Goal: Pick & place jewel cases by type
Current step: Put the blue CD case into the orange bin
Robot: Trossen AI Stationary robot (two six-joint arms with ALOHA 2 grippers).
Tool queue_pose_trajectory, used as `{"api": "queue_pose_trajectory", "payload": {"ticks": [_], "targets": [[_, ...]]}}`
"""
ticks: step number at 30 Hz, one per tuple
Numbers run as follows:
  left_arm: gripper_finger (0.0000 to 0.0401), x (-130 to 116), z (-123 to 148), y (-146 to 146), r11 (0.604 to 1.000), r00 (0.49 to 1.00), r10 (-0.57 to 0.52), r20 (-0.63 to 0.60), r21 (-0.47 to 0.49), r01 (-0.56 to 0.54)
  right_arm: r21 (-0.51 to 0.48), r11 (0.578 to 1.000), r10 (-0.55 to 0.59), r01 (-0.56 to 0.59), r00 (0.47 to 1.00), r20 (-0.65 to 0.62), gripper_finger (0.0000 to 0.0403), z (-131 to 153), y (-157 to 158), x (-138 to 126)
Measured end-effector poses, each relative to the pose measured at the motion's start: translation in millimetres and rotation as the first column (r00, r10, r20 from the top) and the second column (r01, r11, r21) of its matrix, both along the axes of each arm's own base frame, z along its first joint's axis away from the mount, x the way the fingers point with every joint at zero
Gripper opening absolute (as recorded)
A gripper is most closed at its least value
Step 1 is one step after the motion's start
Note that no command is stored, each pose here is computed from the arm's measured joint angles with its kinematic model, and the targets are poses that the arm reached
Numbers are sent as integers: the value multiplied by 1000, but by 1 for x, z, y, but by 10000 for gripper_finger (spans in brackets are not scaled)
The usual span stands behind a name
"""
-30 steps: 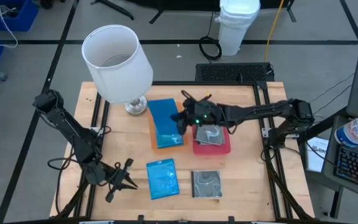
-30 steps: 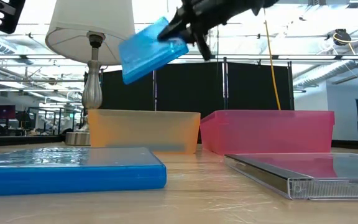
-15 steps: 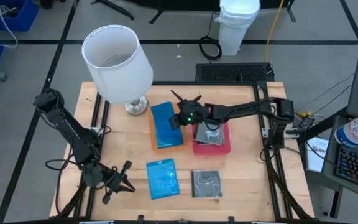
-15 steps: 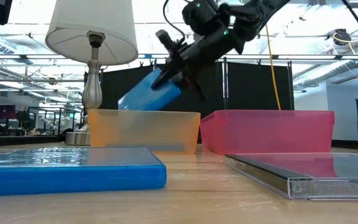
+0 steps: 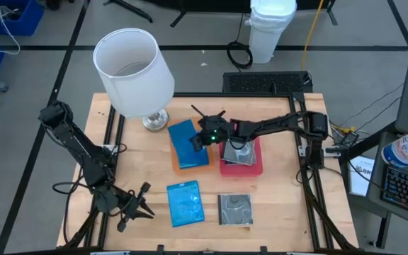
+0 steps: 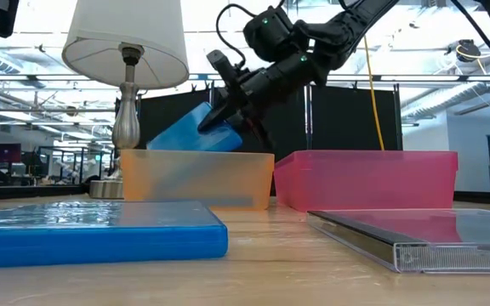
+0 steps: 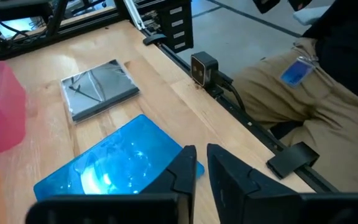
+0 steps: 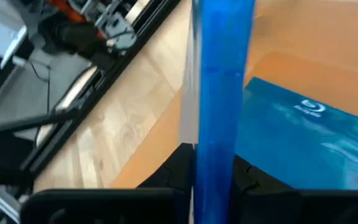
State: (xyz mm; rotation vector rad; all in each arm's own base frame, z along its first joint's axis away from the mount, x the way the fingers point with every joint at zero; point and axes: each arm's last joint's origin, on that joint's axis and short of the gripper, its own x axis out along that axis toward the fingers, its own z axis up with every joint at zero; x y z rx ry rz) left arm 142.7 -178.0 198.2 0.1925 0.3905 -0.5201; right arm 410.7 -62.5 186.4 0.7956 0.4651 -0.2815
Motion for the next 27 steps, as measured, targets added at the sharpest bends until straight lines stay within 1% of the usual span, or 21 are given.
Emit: {"api": "queue_pose_trajectory", "payload": {"ticks": [4,10,17,22,27], "targets": [[42,0,0,0,1000,1000,3,-3,-6,-3,-19,1000,3,-3,1000,-4,71,2,6,0],[42,0,0,0,1000,1000,13,-14,-26,-14,-29,1000,-4,2,999,-50,136,-2,8,-2],[42,0,0,0,999,1000,17,-17,-34,-18,-51,998,42,-45,997,-67,204,-4,9,-3],[42,0,0,0,999,1000,17,-18,-35,-18,-81,994,64,-72,993,-101,236,-6,9,-4],[42,0,0,0,999,1000,18,-18,-35,-18,-126,986,92,-110,986,-141,249,-8,9,-7]]}}
